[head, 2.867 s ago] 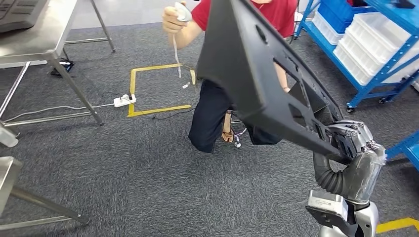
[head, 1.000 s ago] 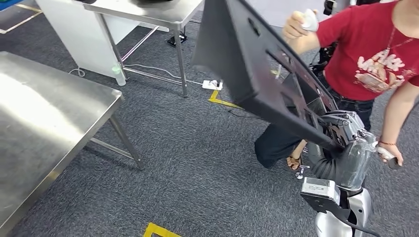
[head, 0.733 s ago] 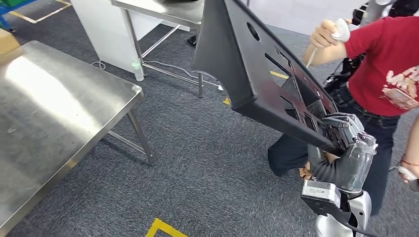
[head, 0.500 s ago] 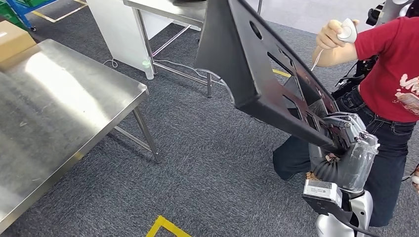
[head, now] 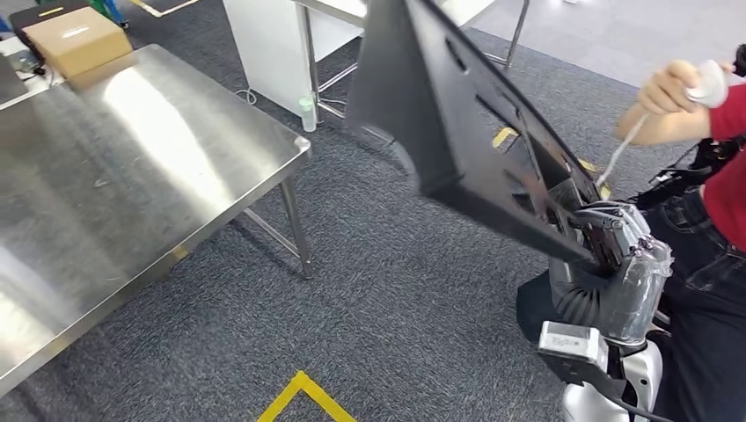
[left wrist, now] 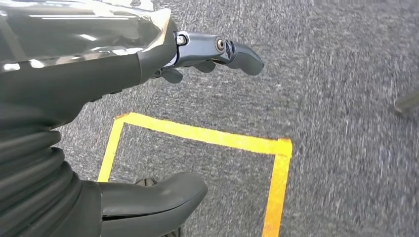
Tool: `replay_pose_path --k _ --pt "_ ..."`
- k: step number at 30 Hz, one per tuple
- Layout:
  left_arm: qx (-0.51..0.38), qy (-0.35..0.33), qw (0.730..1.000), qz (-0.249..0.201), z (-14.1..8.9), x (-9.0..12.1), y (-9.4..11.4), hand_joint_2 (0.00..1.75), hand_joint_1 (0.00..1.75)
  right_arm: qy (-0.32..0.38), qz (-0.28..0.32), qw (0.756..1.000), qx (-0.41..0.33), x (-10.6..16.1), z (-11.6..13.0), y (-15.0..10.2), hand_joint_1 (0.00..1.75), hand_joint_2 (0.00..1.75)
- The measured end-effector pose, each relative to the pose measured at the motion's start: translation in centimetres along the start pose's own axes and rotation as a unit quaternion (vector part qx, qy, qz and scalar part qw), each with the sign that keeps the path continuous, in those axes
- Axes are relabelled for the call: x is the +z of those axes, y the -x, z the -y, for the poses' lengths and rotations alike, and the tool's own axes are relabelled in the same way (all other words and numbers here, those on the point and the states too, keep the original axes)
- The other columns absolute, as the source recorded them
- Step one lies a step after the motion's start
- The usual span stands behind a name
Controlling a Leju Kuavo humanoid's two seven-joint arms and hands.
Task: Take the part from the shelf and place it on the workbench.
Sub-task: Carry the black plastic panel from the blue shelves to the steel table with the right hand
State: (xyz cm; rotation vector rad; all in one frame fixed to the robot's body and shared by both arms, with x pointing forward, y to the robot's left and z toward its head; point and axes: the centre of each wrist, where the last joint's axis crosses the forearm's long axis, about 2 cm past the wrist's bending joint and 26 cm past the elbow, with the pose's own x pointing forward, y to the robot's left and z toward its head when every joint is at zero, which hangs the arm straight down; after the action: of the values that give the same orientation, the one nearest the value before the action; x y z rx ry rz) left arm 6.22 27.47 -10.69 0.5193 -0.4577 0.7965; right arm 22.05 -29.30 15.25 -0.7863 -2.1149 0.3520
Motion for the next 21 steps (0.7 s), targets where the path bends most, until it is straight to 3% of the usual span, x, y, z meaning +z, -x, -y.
replay_pose_path --k 21 --pt "0.011 -0.008 1.0 0.001 -0.1 -0.1 0.0 1.75 0.0 -0.001 0.008 1.0 -0.002 -1.3 -0.4 -0.1 1.73 1.75"
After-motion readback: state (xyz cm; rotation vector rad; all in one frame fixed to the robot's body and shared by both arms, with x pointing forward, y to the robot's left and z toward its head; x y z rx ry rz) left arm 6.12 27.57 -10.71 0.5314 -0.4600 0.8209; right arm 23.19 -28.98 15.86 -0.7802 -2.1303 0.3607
